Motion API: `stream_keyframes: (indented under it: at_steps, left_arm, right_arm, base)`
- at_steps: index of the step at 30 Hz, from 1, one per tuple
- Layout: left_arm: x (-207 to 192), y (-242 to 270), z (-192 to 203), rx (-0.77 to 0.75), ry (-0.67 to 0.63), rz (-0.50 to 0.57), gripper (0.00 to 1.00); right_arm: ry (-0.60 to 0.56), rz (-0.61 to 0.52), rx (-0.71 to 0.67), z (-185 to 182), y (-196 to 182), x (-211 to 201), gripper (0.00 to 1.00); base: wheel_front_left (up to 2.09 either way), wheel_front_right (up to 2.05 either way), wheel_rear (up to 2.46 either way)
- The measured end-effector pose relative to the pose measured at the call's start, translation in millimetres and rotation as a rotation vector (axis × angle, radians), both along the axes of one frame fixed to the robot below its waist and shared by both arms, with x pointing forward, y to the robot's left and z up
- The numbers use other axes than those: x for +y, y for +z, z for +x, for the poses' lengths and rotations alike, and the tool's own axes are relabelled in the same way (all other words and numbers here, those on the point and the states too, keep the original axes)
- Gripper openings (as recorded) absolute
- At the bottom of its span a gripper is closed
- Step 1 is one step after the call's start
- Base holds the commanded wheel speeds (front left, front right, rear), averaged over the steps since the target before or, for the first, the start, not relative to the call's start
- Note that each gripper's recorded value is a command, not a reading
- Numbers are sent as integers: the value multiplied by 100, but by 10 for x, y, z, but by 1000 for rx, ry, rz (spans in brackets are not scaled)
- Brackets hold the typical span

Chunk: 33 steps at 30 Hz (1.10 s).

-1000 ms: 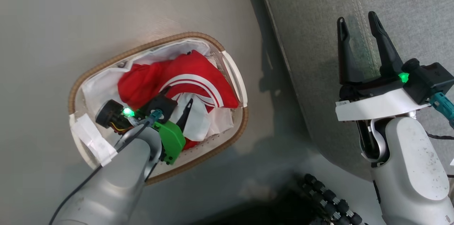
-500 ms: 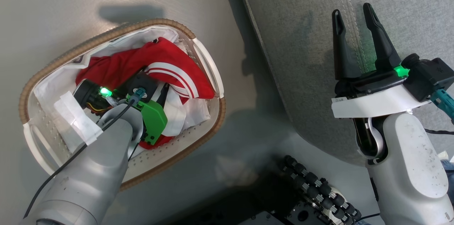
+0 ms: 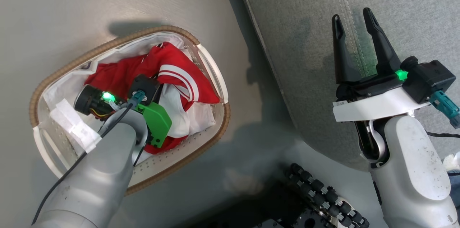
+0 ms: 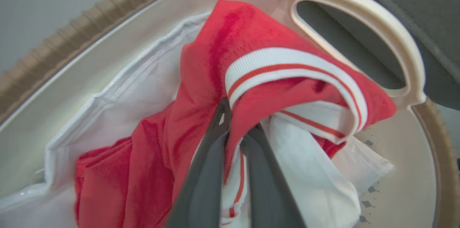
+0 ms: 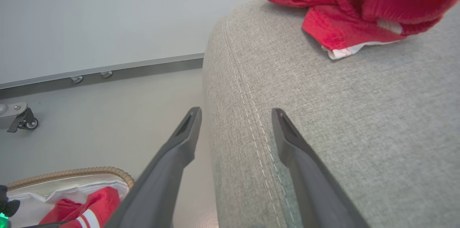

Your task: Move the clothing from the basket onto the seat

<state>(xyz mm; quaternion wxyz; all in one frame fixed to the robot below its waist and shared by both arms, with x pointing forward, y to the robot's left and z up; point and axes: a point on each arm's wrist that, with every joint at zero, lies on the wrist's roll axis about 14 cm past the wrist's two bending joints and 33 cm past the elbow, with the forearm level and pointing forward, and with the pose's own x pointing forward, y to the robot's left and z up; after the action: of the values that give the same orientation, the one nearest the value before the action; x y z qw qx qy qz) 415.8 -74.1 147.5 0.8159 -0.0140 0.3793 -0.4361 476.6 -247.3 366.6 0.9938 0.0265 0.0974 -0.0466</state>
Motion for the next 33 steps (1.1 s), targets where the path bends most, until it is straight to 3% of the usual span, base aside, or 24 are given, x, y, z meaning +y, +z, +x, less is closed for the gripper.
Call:
stream_keyframes:
  at_steps: [14, 26, 33]
  left_arm:
    - [132, 968, 148, -147, 143, -104, 0]
    - [436, 2306, 432, -472, 221, -178, 0]
    - [550, 3130, 457, -695, 196, -192, 0]
  right_arm:
    - [44, -58, -55, -155, 418, 130, 100]
    - [71, -66, -126, -520, 859, 287, 100]
    - [104, -63, -197, -712, 1155, 429, 100]
  base:
    - [0, 0, 0]
    - [0, 0, 0]
    - [0, 0, 0]
